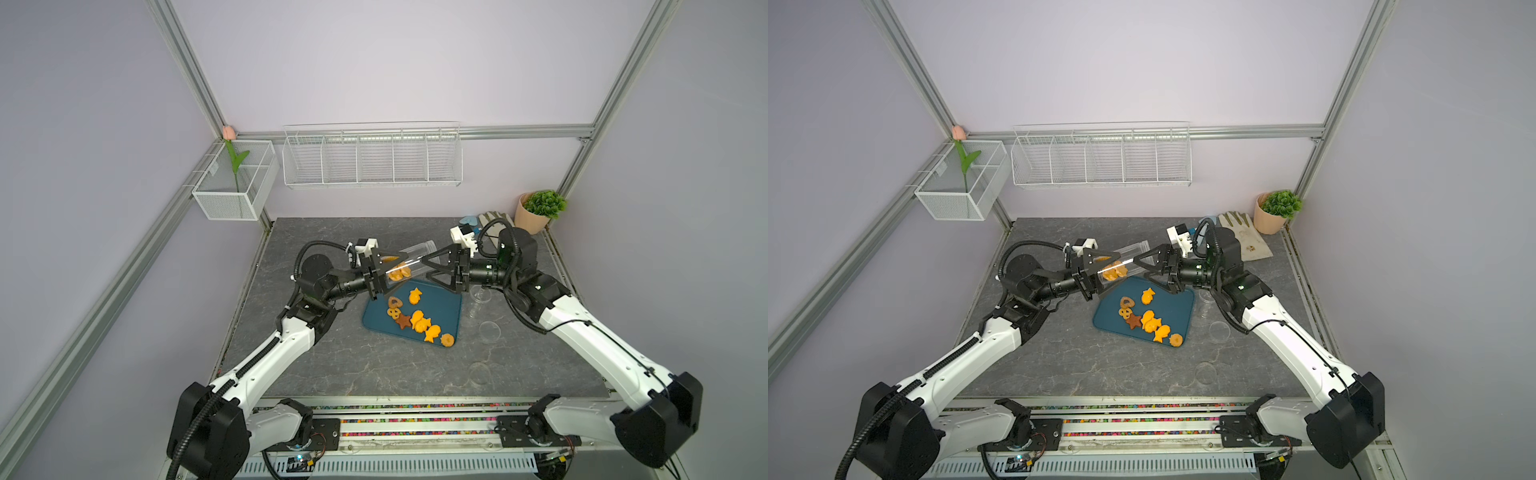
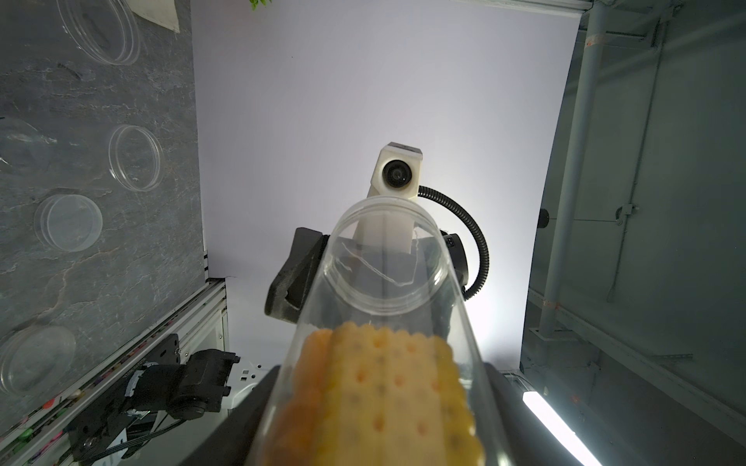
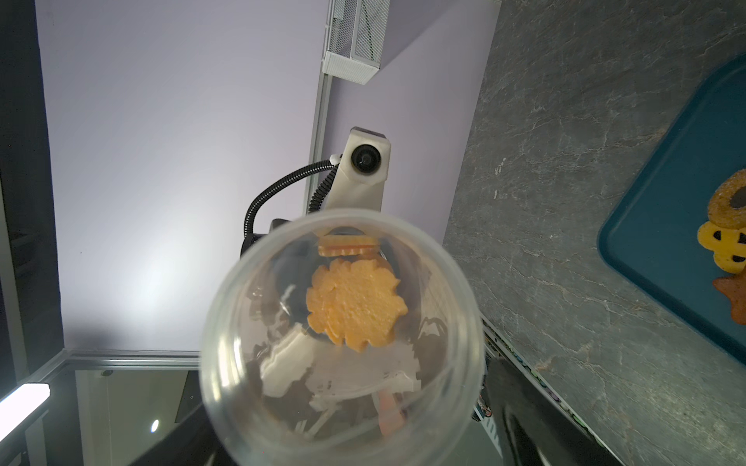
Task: Pour the cookies out of the jar
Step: Pick up the jar from the center of the board.
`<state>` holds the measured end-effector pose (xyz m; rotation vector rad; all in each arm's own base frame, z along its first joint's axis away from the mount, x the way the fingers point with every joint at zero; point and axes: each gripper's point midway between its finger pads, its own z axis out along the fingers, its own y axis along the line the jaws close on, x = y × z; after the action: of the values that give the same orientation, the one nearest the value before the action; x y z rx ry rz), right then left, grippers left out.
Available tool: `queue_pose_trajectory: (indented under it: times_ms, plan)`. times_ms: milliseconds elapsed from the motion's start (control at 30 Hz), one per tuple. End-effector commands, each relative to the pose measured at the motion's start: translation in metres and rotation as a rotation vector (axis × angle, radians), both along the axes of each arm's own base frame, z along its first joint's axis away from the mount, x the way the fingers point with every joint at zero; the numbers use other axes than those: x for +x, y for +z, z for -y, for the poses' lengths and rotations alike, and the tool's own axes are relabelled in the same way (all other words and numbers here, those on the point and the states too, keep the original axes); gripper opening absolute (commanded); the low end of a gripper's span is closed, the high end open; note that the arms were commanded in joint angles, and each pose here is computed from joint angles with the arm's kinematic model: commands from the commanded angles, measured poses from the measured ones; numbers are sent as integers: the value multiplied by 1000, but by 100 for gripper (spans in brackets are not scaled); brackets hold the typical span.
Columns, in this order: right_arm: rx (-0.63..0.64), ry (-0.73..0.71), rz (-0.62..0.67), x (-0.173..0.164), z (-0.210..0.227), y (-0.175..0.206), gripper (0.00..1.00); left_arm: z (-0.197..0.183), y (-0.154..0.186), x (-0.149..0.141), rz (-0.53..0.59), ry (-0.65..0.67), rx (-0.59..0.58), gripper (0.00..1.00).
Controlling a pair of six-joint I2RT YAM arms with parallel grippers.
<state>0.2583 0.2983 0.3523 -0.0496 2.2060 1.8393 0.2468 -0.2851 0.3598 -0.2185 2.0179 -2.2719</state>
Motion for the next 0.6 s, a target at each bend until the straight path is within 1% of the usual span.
queue_pose_trajectory:
  times_ms: [0,300,467,567]
  plan:
    - [12,31,-27,-4,-2,6,88,1,4,-3,27,-19,-13,71]
    - [-25,38,-8,-12,7,6,88,2,5,-2,31,-21,-15,71]
    - [-61,25,10,-24,24,4,88,3,1,-5,33,-44,8,70]
    - [-52,13,34,-28,35,11,88,3,-1,-8,46,-58,22,70]
